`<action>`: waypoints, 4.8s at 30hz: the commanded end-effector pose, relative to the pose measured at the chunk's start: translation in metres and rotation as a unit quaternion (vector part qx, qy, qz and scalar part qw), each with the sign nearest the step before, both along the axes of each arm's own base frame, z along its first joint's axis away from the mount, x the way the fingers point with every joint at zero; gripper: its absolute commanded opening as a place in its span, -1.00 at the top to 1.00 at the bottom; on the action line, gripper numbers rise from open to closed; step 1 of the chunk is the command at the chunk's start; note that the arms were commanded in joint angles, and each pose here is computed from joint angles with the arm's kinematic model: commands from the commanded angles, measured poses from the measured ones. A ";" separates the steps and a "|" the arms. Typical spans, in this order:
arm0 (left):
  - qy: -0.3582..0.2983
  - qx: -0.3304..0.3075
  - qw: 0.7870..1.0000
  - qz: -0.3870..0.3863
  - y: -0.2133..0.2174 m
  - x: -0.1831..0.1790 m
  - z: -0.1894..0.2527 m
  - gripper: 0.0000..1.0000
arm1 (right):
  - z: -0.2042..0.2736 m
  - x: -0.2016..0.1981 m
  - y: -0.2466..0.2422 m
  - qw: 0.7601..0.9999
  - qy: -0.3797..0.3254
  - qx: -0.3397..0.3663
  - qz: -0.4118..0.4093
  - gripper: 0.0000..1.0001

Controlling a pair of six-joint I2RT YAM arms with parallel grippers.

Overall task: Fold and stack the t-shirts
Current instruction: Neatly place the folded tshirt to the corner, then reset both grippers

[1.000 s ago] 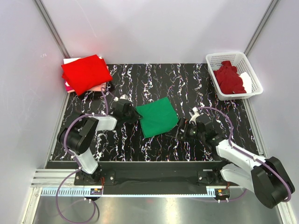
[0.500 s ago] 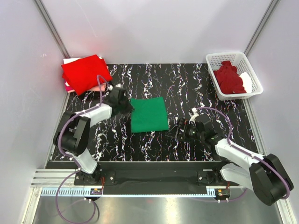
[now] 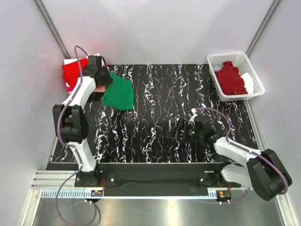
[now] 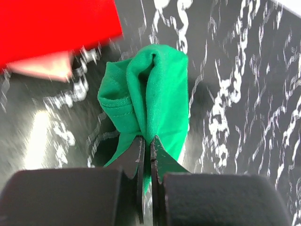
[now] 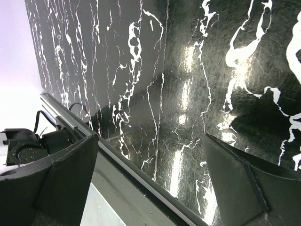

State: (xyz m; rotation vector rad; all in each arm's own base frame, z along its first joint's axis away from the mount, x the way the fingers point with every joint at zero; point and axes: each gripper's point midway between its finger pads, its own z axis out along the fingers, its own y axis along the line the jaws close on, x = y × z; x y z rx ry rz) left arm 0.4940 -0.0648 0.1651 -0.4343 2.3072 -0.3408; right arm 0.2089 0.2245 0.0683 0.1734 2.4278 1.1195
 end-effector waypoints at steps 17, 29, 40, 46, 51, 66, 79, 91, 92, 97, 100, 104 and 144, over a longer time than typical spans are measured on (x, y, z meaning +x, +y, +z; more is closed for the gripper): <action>-0.087 0.016 0.995 -0.046 0.037 0.088 0.081 0.99 | 0.020 0.013 0.010 0.999 -0.037 0.032 0.014 -1.00; -0.141 0.040 0.989 -0.020 0.080 0.091 0.133 0.78 | 0.019 0.014 0.008 0.999 -0.032 0.037 0.011 -0.99; -0.172 0.054 0.983 0.024 0.119 0.096 0.160 0.81 | 0.017 0.015 0.008 0.999 -0.028 0.040 0.011 -0.99; -0.192 0.062 0.979 0.037 0.134 0.097 0.174 0.81 | 0.017 0.015 0.008 0.999 -0.026 0.041 0.010 -0.99; -0.198 0.067 0.977 0.049 0.148 0.101 0.174 0.76 | 0.017 0.015 0.008 0.999 -0.025 0.041 0.010 -0.99; -0.205 0.112 0.965 0.122 0.210 0.122 0.155 0.70 | 0.018 0.015 0.007 0.999 -0.027 0.046 0.006 -0.97; -0.219 0.171 0.942 0.187 0.268 0.155 0.113 0.63 | 0.023 0.014 0.005 0.998 -0.039 0.057 -0.001 -0.97; -0.179 0.144 0.949 0.216 0.261 0.128 0.097 -0.69 | 0.025 0.014 0.004 0.997 -0.044 0.062 -0.006 -0.96; -0.190 0.150 0.943 0.230 0.261 0.122 0.107 -0.74 | 0.025 0.014 0.003 0.997 -0.045 0.062 -0.007 -0.96; -0.170 0.152 0.930 0.287 0.257 0.061 0.132 -0.97 | 0.026 0.013 0.002 0.997 -0.049 0.061 -0.008 -0.96; -0.159 0.144 0.934 0.285 0.241 0.033 0.130 -0.97 | 0.027 0.013 0.002 0.997 -0.049 0.060 -0.006 -0.96; -0.140 0.132 0.946 0.262 0.208 -0.004 0.122 -0.97 | 0.026 0.014 0.003 0.997 -0.045 0.055 -0.002 -0.96; -0.203 -0.061 0.968 -0.134 -0.006 -0.255 0.082 -0.97 | 0.029 0.011 -0.007 0.998 -0.048 0.042 -0.025 -0.99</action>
